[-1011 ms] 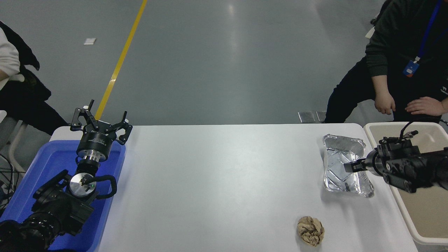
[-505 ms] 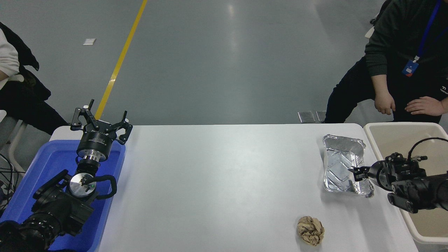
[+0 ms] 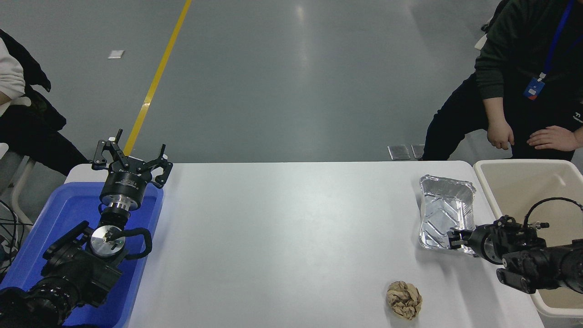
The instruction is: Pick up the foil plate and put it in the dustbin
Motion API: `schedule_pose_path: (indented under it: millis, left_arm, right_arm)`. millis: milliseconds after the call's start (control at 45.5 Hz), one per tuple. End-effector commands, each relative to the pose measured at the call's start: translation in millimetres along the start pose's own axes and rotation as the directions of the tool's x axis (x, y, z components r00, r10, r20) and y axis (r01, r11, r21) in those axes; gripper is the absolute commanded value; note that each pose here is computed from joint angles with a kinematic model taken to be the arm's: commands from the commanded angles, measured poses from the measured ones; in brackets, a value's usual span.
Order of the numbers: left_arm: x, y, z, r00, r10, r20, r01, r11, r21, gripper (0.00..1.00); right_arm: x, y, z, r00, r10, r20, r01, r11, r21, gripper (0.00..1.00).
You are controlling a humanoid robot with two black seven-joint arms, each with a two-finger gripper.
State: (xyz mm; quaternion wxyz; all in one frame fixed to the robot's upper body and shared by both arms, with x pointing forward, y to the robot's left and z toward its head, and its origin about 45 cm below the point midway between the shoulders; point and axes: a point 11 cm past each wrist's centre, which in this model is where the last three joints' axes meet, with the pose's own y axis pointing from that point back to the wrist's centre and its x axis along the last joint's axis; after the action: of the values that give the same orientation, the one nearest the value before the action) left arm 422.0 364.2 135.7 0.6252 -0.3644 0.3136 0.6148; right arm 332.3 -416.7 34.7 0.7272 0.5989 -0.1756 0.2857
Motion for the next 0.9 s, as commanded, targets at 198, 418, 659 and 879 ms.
schedule_pose_path:
  millis: [198, 418, 659, 879]
  left_arm:
    - [0.0, 0.0, -0.1, 1.0, 0.0, 0.0, 0.0, 1.0, 0.0, 0.99]
    - [0.4, 0.2, -0.1, 1.0, 0.001, 0.0, -0.001, 1.0, 0.001, 0.99]
    - [0.1, 0.0, 0.5, 1.0, 0.0, 0.001, 0.0, 1.0, 0.001, 0.99]
    - [0.2, 0.0, 0.5, 1.0, 0.0, 0.001, 0.0, 1.0, 0.001, 0.99]
  right_arm:
    - [-3.9, 0.2, 0.3, 1.0, -0.004, -0.006, 0.004, 1.0, 0.001, 0.0]
    - [13.4, 2.5, 9.2, 1.0, 0.021, -0.009, -0.021, 1.0, -0.012, 0.0]
    - [50.9, 32.7, 41.1, 0.998, 0.02, 0.052, -0.02, 1.0, -0.003, 0.0]
    - [84.1, 74.5, 59.1, 1.0, -0.005, 0.016, 0.005, 0.999, 0.044, 0.0]
